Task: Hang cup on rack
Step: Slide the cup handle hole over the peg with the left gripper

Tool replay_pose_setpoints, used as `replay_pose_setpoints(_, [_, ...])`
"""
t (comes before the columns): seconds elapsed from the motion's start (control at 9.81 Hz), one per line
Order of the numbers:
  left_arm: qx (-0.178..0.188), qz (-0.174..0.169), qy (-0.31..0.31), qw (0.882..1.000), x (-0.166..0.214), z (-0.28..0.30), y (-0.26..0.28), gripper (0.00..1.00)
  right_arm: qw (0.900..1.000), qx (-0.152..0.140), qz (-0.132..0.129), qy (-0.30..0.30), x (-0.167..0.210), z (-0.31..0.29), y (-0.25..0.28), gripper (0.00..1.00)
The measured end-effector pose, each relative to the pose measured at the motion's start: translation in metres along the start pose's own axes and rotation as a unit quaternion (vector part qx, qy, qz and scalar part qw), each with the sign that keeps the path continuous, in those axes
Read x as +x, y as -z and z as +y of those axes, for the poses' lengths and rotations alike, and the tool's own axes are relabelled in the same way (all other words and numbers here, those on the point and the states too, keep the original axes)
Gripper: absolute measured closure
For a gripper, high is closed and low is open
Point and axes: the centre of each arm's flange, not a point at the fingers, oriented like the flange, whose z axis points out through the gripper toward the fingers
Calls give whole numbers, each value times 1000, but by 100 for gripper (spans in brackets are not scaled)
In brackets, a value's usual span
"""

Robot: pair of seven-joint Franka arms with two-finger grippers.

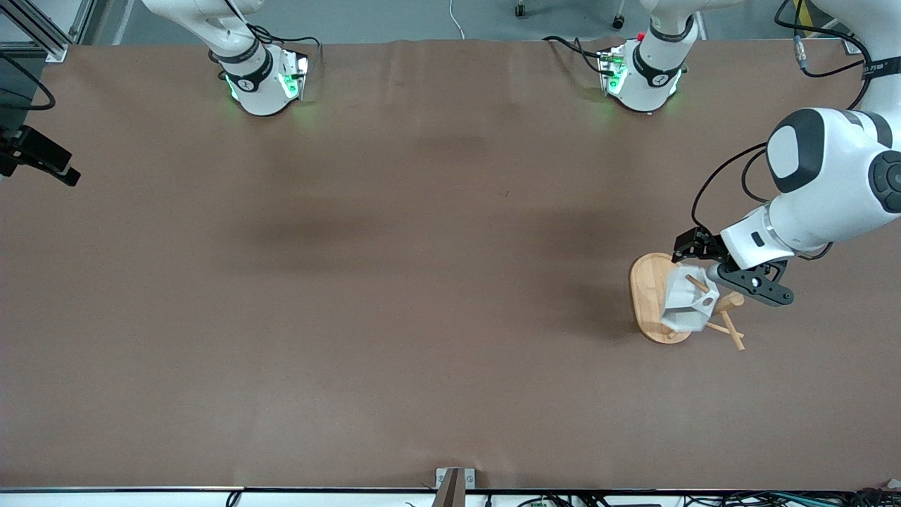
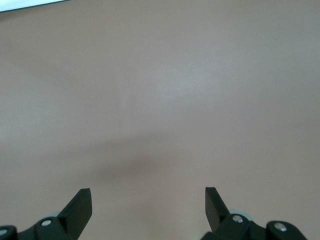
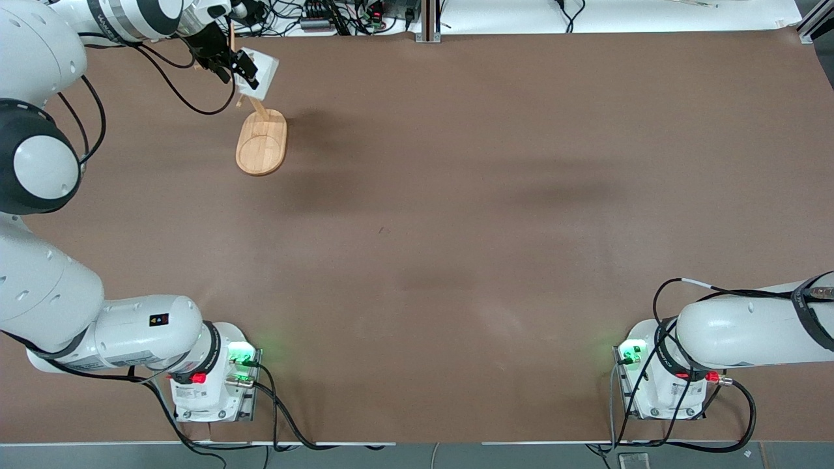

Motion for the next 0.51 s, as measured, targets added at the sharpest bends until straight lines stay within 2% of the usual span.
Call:
replay_pose_setpoints(0.31, [2,6,-3,1000,4,3,6,0,1000,0,0,0,0,0,0,0])
replay_pose_setpoints(0.51, [7,21,14,1000,9,10,32,0,1000,0,0,0,0,0,-1,0])
